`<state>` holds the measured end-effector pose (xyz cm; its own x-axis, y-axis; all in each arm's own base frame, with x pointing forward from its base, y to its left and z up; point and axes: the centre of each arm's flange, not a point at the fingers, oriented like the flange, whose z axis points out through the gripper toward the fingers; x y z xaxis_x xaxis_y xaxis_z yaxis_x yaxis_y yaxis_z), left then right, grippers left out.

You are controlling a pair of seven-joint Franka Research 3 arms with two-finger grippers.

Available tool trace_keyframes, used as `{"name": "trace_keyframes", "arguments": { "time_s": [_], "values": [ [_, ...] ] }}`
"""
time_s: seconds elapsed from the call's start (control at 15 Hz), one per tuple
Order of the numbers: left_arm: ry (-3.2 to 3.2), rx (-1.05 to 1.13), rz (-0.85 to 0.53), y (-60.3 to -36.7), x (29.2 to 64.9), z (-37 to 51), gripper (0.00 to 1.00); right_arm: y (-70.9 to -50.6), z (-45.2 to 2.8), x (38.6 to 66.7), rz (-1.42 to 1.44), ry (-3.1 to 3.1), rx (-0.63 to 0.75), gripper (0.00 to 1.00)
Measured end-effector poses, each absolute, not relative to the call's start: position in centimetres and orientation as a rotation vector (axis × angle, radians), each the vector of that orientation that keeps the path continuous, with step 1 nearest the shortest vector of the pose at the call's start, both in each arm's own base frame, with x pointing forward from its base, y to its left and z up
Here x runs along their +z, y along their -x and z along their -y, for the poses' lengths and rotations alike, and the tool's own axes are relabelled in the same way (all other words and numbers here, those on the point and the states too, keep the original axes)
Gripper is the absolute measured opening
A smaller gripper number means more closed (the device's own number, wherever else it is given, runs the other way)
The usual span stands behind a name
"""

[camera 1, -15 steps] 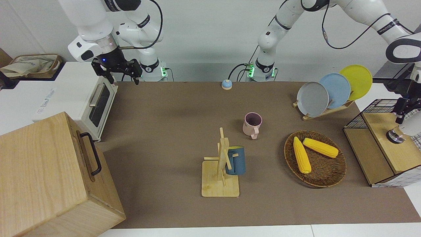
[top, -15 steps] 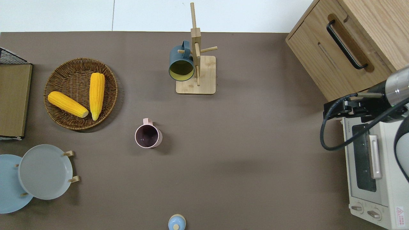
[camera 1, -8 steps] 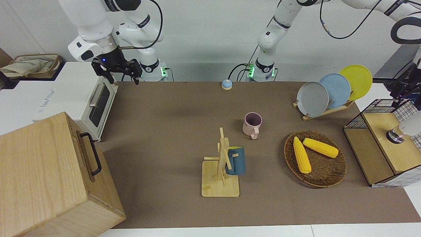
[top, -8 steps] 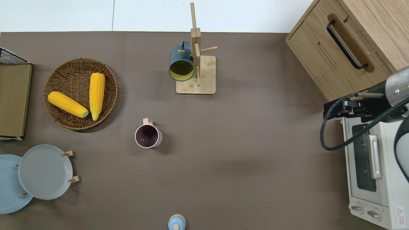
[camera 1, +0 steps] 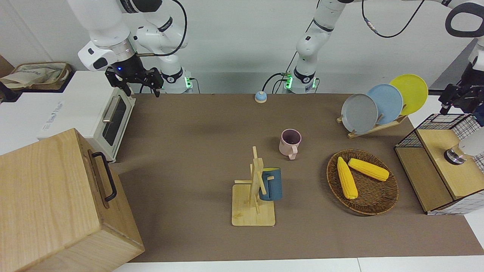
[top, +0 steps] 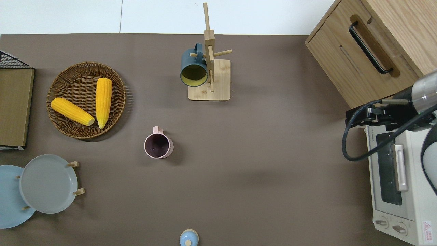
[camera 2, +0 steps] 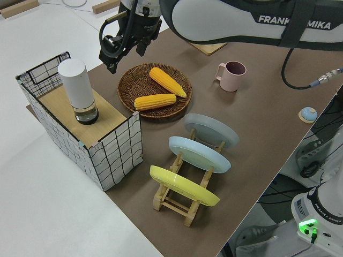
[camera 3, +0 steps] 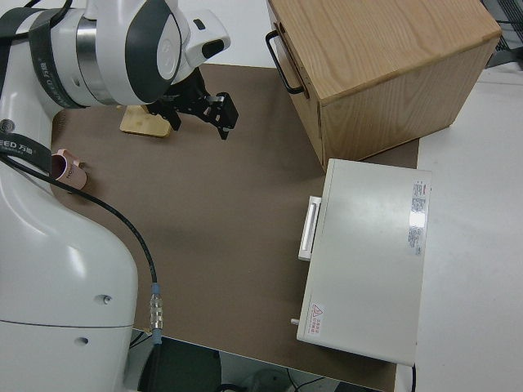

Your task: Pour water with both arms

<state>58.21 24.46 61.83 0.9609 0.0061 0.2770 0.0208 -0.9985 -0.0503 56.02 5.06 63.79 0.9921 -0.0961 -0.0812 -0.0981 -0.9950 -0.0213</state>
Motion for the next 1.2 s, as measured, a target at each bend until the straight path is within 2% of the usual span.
{"name": "trace_keyframes", "arguments": {
  "time_s": [0.2,0.8,1.0,1.2],
  "values": [
    [3.038,-0.365,-0.012,-59.2,61.8,-20.5,1.0,-56.0,-5.1,63.8,-0.152,3.11,0.125,1.0],
    [3.075,-0.141,-0.153,-60.2,60.0,-12.7,1.0,-56.0,-5.1,63.8,-0.152,3.11,0.125,1.0],
    [3.095,-0.133,-0.095,-60.6,60.1,-9.4,1.0,-56.0,-5.1,63.8,-0.152,3.11,0.125,0.99],
    [3.126,-0.134,-0.068,-59.7,61.7,-7.3,1.0,-56.0,-5.1,63.8,-0.152,3.11,0.125,1.0]
  ]
}}
